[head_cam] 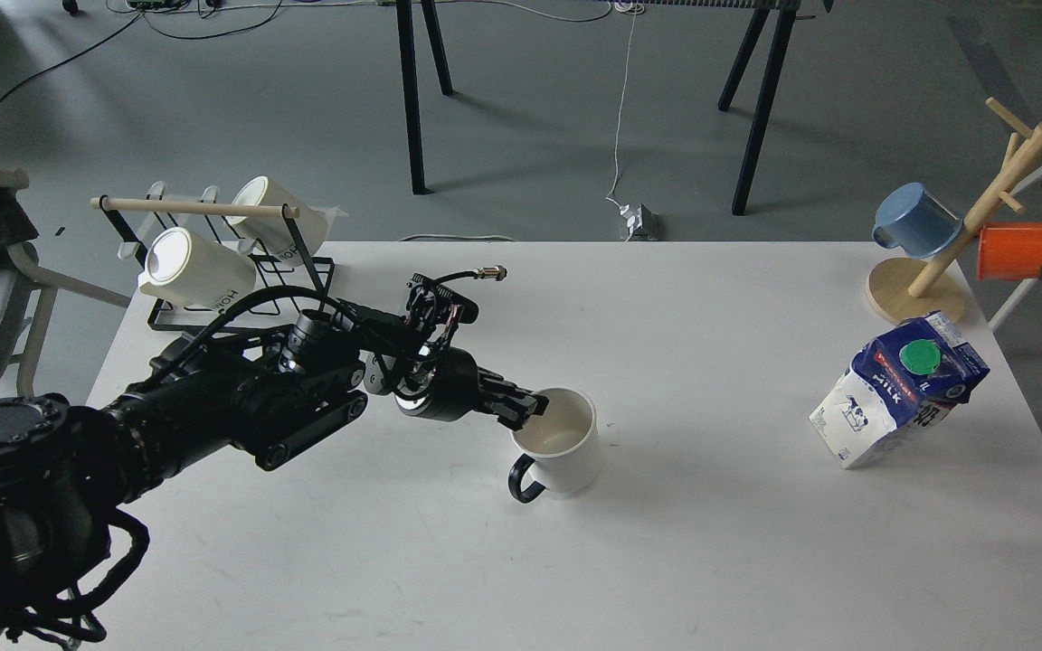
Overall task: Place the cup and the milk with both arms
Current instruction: 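Carry the white mug with the left gripper toward the table center and lower it, then release the mug and retract the left gripper toward the rack, then reach the right gripper to the milk carton and grasp it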
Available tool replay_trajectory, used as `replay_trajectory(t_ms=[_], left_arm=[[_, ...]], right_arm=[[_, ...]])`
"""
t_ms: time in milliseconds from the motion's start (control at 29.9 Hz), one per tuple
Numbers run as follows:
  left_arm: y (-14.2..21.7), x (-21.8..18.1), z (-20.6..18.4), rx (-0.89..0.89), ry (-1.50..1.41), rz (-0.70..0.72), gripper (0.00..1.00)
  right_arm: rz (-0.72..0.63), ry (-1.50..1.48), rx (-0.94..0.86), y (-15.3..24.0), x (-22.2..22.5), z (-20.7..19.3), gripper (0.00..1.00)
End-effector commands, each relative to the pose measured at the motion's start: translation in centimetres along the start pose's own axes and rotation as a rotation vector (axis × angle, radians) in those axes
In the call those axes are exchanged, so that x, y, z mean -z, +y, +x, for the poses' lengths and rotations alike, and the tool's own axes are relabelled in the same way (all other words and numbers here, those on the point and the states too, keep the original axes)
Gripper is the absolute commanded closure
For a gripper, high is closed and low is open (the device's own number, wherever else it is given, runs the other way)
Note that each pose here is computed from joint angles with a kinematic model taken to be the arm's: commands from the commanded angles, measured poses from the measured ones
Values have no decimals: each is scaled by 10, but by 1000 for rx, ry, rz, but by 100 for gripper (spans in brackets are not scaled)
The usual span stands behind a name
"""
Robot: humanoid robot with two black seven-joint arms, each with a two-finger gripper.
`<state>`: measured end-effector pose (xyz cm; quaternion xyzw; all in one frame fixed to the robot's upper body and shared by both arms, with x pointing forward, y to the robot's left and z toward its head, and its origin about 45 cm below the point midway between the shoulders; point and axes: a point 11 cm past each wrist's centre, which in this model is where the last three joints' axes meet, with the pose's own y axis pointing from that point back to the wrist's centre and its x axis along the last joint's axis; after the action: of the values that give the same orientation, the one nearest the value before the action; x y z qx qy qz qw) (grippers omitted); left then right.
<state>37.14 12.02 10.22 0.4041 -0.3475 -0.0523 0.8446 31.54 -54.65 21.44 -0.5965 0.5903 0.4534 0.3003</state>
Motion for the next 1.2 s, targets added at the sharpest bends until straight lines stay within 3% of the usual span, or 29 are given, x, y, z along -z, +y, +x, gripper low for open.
replay_trajectory(t_ms=[0, 67, 167, 268, 435, 635, 836, 1037, 1171], left_arm=[[7, 3, -1, 16, 30, -3, 40], [11, 1, -1, 26, 71, -24, 38], [26, -3, 20, -80, 159, -87, 16], [55, 5, 46, -219, 262, -136, 9], [121, 40, 78, -464, 446, -168, 7], [181, 73, 86, -628, 581, -172, 6], [202, 86, 81, -665, 608, -146, 6], [202, 90, 74, -660, 619, -135, 6], [202, 90, 73, -660, 621, -134, 5]], right_arm=[[0, 0, 1, 0, 0, 0, 1], [-1, 0, 2, 0, 0, -1, 1], [4, -6, 11, 0, 1, -3, 1], [31, -58, 20, 7, 3, 0, 1], [38, -113, -2, 40, 8, 8, 1], [-2, -161, -143, 99, -4, 40, 1], [-42, -206, -290, 146, -31, 79, 1], [-155, -309, -292, 141, -99, 96, 1], [-238, -344, -252, 118, -139, 95, 1]])
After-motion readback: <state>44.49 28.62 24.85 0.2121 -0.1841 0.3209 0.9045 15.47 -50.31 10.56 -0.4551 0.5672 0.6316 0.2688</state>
